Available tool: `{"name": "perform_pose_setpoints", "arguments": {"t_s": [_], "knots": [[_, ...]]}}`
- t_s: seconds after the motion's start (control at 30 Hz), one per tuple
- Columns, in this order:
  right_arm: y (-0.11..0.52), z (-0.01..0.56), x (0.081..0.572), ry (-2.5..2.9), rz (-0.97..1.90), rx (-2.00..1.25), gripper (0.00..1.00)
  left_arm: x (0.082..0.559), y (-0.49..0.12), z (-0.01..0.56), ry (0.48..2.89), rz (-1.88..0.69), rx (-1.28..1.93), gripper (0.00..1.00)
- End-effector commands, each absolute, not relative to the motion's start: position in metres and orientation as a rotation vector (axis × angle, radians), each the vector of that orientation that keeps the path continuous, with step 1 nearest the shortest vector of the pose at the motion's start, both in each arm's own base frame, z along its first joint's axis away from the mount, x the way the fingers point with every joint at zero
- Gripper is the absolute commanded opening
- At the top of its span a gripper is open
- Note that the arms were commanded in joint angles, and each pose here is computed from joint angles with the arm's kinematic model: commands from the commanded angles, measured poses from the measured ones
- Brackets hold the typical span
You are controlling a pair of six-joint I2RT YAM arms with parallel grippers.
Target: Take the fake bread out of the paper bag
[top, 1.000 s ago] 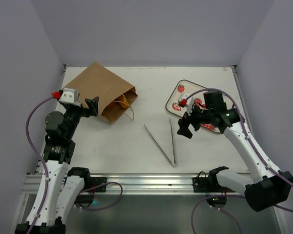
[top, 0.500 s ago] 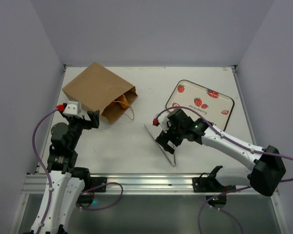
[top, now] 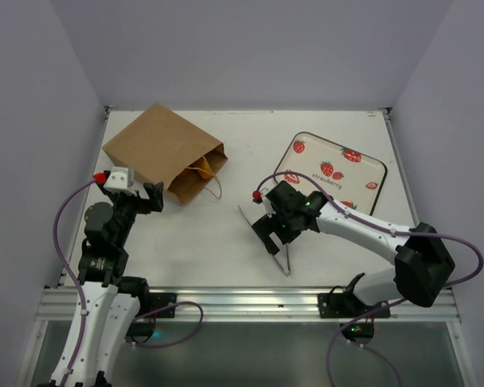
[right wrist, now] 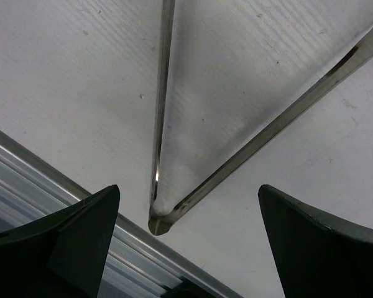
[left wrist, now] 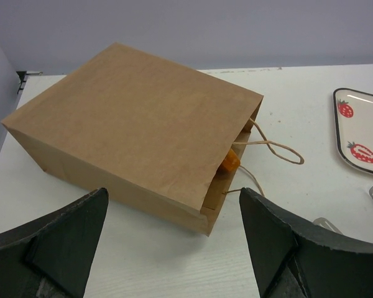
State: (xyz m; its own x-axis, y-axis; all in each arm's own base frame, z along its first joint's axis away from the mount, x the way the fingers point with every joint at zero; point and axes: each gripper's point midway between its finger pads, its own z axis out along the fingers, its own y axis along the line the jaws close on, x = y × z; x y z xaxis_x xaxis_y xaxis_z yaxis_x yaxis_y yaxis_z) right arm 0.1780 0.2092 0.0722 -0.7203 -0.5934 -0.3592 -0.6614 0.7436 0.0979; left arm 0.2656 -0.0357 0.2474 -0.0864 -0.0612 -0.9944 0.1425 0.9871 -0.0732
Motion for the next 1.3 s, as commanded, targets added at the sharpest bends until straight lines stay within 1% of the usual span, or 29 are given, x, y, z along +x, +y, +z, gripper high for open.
{"name": "perform_pose_setpoints", "arguments": {"t_s": [0.0,0.1,0.43,1.03,1.27], "knots": [[0.203,0.074,0.174,2.693,0.281,-0.86,0.99,0.265,-0.034,0.253,1.632,-0.163,0.055,0.9],[0.206,0.063,0.163,2.741,0.341,-0.859,0.99,0.266,-0.034,0.252,1.637,-0.164,0.058,0.9],[0.206,0.037,0.16,2.828,0.302,-0.864,0.99,0.267,-0.036,0.25,1.641,-0.166,0.067,0.9],[0.216,0.011,0.19,2.839,0.154,-0.852,0.99,0.266,-0.037,0.254,1.622,-0.173,0.079,0.9],[0.219,0.014,0.214,2.787,0.065,-0.781,0.98,0.264,-0.037,0.257,1.61,-0.171,0.077,0.9]]}}
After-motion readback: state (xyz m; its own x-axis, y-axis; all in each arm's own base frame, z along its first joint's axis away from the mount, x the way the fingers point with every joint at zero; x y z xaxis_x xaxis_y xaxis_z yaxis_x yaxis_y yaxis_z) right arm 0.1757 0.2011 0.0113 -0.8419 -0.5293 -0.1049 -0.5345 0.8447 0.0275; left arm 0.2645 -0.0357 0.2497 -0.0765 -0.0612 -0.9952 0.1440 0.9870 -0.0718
